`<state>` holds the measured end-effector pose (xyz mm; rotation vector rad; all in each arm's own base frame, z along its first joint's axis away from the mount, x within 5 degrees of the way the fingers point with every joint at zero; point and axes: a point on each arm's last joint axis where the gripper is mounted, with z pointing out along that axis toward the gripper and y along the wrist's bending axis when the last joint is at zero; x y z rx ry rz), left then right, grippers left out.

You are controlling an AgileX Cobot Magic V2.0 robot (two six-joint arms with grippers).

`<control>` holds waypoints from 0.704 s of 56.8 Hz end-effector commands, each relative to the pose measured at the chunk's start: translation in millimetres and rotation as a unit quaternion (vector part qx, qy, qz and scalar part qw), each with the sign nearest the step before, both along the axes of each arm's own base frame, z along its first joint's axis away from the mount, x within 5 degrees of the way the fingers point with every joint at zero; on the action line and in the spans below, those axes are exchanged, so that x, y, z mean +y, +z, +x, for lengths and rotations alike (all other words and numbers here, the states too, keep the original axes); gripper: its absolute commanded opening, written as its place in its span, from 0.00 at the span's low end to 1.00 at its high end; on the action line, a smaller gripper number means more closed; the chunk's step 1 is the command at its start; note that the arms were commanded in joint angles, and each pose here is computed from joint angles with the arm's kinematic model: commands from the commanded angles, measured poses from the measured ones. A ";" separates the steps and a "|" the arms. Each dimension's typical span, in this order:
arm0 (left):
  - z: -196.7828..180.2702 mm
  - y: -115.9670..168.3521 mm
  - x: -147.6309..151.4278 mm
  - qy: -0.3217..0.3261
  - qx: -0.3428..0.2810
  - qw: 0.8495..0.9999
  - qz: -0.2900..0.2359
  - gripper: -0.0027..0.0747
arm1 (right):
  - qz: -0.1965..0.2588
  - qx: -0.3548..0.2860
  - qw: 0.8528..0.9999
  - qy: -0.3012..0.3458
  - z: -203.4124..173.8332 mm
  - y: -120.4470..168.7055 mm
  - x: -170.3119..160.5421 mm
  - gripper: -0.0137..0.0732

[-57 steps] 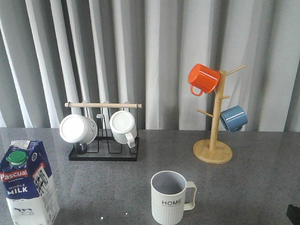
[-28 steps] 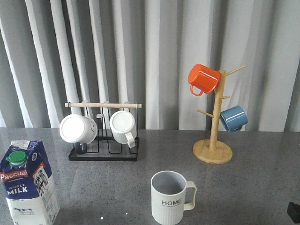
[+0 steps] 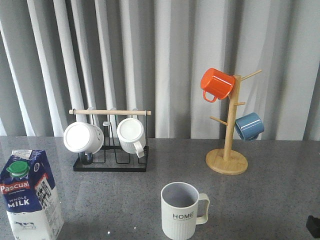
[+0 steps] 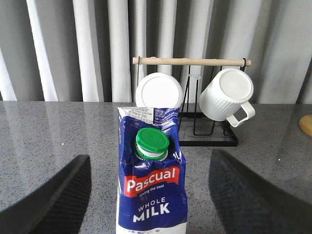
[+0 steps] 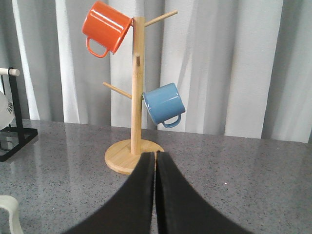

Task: Place milk next to cup
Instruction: 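Grasp the Pascual milk carton with the left gripper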

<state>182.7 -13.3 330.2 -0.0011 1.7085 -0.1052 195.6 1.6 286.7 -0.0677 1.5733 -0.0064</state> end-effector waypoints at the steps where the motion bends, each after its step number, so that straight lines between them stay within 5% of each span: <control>1: 1.0 18.4 0.7 0.007 -0.052 0.999 -0.009 0.66 | -0.001 -0.059 0.998 0.001 -0.7 18.4 -0.6 0.15; 18: 1.0 17.8 0.5 0.006 -0.049 0.999 -0.011 0.68 | -0.001 -0.059 0.998 0.001 -0.7 18.4 -0.6 0.15; 30: 7.2 14.1 0.5 0.011 -0.042 0.999 -0.032 0.98 | -0.001 -0.059 0.998 0.001 -0.7 18.4 -0.6 0.15; 40: 20.7 5.8 0.1 0.018 -0.032 0.998 -0.046 0.97 | -0.001 -0.059 0.998 0.001 -0.7 18.4 -0.6 0.15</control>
